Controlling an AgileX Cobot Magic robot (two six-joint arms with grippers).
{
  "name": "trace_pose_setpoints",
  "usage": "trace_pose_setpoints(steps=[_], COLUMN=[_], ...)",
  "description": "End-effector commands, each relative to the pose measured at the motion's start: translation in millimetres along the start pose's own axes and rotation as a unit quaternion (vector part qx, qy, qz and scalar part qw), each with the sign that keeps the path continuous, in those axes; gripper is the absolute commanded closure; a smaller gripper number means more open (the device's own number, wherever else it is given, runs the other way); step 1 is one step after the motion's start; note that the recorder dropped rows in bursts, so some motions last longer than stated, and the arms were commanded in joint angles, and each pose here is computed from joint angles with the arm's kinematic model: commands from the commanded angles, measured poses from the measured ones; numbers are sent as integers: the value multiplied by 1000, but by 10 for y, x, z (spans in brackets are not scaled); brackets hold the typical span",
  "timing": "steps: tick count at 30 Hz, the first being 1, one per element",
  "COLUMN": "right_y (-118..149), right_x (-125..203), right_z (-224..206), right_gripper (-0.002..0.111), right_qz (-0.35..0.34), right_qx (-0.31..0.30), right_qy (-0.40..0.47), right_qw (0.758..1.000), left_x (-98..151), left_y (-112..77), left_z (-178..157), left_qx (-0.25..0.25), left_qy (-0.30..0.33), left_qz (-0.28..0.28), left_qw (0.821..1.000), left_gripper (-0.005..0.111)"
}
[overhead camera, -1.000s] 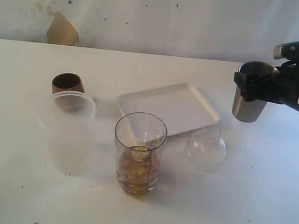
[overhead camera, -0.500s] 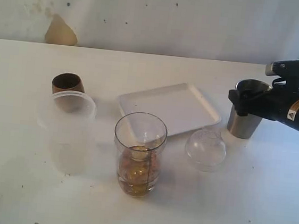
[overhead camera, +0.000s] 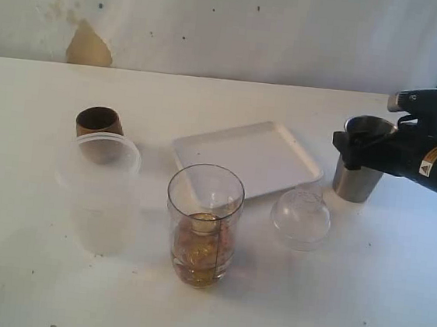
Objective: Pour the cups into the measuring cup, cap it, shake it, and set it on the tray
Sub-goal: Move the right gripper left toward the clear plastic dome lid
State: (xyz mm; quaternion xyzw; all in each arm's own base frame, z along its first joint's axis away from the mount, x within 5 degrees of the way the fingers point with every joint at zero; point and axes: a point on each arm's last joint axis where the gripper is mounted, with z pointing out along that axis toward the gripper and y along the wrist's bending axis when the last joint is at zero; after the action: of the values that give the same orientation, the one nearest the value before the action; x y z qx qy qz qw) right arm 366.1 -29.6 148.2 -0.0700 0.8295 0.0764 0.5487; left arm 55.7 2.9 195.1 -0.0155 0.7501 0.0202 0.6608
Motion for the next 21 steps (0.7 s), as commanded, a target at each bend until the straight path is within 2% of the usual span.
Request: trace_pose_setpoints(steps=[1,11,21], right_y=[-7,-4,31], right_x=[-31,-43,-443], right_z=[-8,-14,-295], right_gripper=[5,3,3], right_qz=[-21,-24,-37], right_qx=[0,-1,19], right_qy=[-8,-10,-37], right_qw=[1000,1000,998], left_x=[10,10,10], left_y=[-1,-1,-1], left_z=[2,2,2], left_qx=[1,1,1], left_qy=[-1,-1,-1], left_qz=[-1,-1,-1], left_qw=[1000,1000,1000], left_gripper=[107,107,107])
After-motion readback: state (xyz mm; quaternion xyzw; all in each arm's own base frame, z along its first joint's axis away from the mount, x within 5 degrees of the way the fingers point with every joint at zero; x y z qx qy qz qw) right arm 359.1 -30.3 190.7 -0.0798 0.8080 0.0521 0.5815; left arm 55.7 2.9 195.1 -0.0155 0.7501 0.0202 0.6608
